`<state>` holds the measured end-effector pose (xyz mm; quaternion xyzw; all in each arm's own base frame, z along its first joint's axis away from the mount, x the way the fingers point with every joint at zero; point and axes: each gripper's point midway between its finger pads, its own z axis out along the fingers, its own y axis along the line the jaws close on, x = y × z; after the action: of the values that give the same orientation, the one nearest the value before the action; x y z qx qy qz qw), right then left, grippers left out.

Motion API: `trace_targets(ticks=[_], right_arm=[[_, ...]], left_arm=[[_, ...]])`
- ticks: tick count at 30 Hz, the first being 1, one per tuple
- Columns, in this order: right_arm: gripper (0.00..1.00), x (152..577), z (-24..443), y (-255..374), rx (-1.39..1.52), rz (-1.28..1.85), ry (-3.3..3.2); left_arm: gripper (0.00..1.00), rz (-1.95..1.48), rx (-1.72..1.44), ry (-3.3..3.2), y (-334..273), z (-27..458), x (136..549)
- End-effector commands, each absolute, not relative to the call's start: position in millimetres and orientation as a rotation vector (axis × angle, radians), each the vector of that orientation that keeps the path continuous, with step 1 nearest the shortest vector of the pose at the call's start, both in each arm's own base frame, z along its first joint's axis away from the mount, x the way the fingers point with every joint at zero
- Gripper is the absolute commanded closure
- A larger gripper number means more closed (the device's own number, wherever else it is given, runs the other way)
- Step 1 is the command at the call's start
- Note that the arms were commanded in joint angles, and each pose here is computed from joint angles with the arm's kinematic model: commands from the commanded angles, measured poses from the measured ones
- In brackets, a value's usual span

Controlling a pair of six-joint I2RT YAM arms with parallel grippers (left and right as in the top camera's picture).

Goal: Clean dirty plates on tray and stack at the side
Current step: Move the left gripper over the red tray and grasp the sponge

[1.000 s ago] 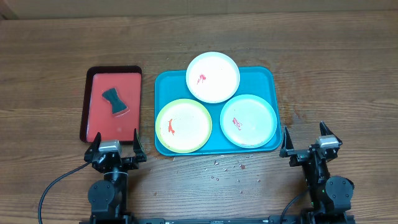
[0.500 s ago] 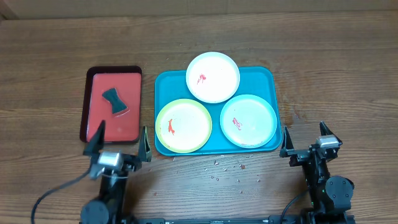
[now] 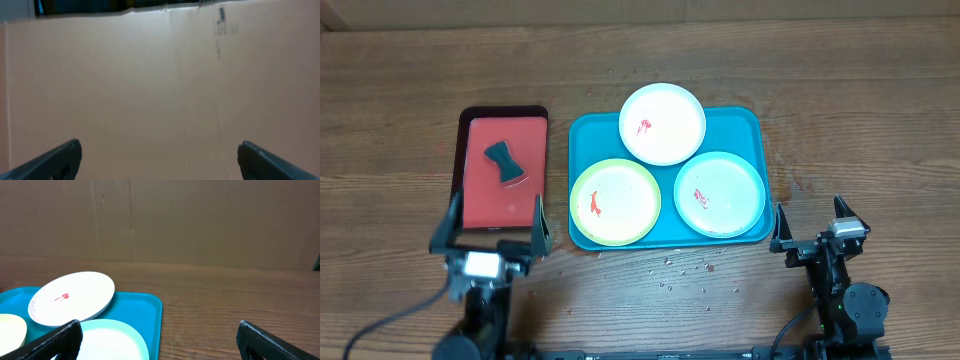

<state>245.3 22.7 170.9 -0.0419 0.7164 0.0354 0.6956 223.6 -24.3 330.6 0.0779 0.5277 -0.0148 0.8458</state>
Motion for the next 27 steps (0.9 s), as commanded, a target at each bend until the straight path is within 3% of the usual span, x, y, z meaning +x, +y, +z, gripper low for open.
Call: trace_targets(ticks=[1,11,15,19,27], right_arm=[[0.00,246,169,21,-0.083,0.074,1.597],[0.00,246,169,21,-0.083,0.074,1.597],[0.00,246,169,21,-0.083,0.074,1.597],[0.00,246,169,21,-0.083,0.074,1.597],[0.00,246,169,21,-0.083,0.074,1.597]], left_arm=[[0.00,-0.012,0.150,1.199,-19,356,242],[0.00,-0.223,0.274,1.827,-47,325,330],[0.00,-0.052,0.077,1.950,-7,315,360],[0.00,0.087,-0.232,2.151,44,293,367],[0.00,-0.006,-0.277,2.436,42,219,382]])
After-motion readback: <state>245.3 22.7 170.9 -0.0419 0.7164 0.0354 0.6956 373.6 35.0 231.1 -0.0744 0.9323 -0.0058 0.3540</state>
